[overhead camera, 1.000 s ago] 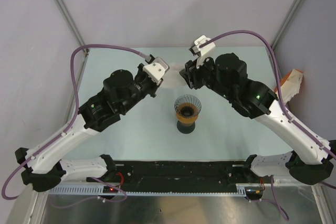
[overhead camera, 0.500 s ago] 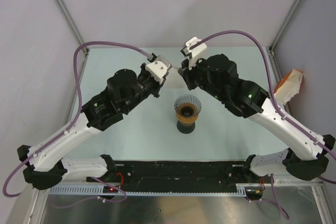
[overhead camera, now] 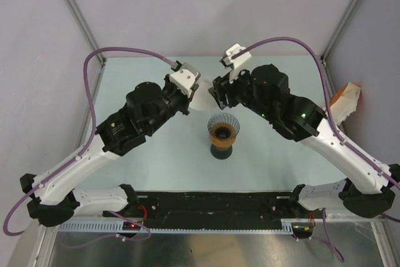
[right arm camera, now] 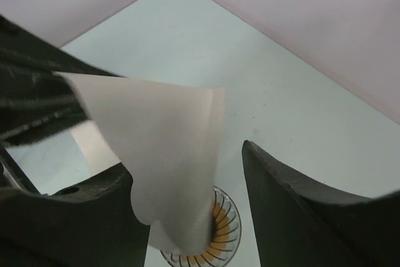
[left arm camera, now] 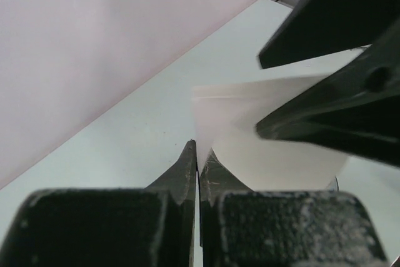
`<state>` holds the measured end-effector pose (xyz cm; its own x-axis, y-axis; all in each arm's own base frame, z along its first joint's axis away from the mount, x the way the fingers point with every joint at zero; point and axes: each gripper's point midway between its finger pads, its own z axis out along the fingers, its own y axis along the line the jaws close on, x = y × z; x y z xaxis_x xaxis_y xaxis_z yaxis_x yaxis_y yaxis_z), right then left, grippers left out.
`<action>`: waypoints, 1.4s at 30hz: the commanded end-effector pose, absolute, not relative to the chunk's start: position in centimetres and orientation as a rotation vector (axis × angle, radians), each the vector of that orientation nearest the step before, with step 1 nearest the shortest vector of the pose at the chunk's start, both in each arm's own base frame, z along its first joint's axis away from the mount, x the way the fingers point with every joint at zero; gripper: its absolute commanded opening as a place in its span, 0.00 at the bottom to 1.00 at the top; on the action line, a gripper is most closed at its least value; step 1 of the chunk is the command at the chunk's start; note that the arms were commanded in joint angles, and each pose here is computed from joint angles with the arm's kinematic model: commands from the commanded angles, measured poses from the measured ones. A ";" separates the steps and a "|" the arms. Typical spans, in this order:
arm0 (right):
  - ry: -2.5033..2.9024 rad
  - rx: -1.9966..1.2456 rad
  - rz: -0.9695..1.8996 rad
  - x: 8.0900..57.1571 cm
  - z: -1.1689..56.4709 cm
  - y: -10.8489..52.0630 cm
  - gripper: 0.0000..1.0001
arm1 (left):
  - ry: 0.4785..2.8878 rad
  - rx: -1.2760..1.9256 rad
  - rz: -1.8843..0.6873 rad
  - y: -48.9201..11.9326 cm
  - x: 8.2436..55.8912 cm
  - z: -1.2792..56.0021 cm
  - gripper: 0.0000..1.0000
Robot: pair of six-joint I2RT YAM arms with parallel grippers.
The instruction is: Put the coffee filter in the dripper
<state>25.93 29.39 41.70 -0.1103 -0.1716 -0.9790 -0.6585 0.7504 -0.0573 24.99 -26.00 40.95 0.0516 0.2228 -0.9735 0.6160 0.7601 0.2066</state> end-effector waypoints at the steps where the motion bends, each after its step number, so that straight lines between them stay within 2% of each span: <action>1: 1.581 -0.671 0.568 24.5 44.2 27.3 0.61 | 1.474 0.610 -0.429 -25.1 24.6 44.0 0.00; 9: 1.539 -0.714 0.593 24.1 44.4 27.5 0.49 | 1.472 0.653 -0.542 -26.9 23.6 43.9 0.00; 15: 1.553 -0.733 0.546 24.4 44.0 28.0 0.34 | 1.470 0.661 -0.572 -27.5 23.5 44.1 0.00; 24: 1.569 -0.738 0.515 24.7 44.1 29.0 0.16 | 1.473 0.657 -0.583 -28.2 23.6 44.4 0.00; 28: 1.570 -0.709 0.502 25.0 44.6 28.9 0.03 | 1.488 0.652 -0.557 -28.3 24.0 43.9 0.00; 39: 1.632 -0.574 0.483 26.6 43.9 26.7 0.00 | 1.528 0.590 -0.459 -25.9 24.6 42.7 0.32; 42: 1.643 -0.556 0.497 26.8 43.7 26.7 0.00 | 1.538 0.584 -0.452 -26.0 24.8 42.5 0.36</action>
<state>26.73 27.40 42.06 -0.1155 -0.1614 -0.9801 -0.6410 0.7658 -0.0505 24.68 -26.88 41.48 -0.0152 0.1226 -0.9923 0.6458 0.7589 0.0839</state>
